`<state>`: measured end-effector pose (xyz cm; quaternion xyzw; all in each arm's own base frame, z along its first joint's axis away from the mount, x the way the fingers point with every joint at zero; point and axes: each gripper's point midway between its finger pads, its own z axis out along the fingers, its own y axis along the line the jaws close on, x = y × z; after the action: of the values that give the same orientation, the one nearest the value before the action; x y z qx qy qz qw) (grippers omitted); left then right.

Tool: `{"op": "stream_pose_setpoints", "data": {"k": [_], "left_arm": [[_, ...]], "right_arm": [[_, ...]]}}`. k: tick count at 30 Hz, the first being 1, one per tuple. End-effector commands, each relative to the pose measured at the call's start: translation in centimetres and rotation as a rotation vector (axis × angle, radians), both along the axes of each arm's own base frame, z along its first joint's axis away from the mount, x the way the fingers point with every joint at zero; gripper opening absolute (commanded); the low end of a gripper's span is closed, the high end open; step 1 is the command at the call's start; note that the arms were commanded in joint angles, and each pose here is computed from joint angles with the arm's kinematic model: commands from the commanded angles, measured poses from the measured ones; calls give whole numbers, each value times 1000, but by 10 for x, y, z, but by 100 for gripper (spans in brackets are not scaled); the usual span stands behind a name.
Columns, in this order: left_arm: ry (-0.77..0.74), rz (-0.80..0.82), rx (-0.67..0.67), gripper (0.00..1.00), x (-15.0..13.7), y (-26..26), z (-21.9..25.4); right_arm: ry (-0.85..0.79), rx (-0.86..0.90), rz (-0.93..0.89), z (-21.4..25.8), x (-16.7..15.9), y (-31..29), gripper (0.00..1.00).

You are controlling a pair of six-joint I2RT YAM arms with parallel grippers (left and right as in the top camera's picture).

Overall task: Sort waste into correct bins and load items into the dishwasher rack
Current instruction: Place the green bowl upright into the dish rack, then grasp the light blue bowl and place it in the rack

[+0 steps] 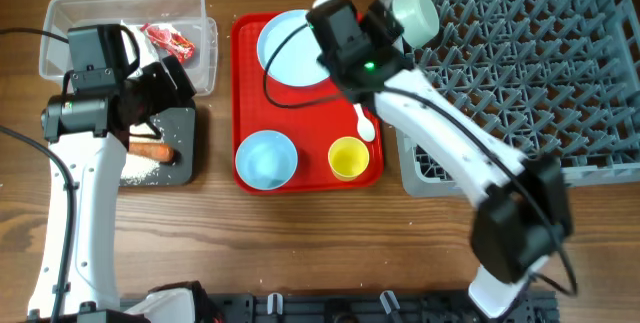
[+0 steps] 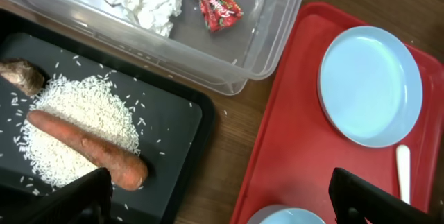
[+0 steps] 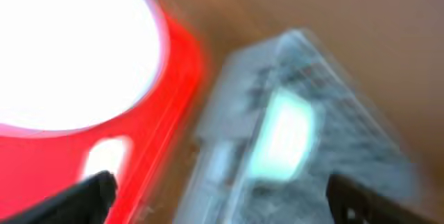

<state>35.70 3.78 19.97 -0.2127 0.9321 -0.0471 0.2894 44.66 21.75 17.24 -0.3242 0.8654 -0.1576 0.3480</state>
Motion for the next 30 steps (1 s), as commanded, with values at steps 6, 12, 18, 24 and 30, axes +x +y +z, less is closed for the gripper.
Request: {"op": "stream_pose_setpoints", "data": {"k": [6, 12, 18, 24, 30], "left_arm": [[-8, 17, 4, 100, 2, 4, 4], [-8, 17, 4, 100, 2, 4, 4], [-8, 17, 4, 100, 2, 4, 4], [-8, 18, 4, 100, 2, 4, 4], [-8, 17, 4, 100, 2, 4, 4]], "right_arm": [[769, 706, -83, -91, -150, 118, 79], [756, 635, -362, -147, -164, 117, 48], [733, 651, -389, -144, -158, 116, 4], [351, 829, -389, 0, -75, 59, 4], [-462, 374, -793, 145, -52, -163, 4]]}}
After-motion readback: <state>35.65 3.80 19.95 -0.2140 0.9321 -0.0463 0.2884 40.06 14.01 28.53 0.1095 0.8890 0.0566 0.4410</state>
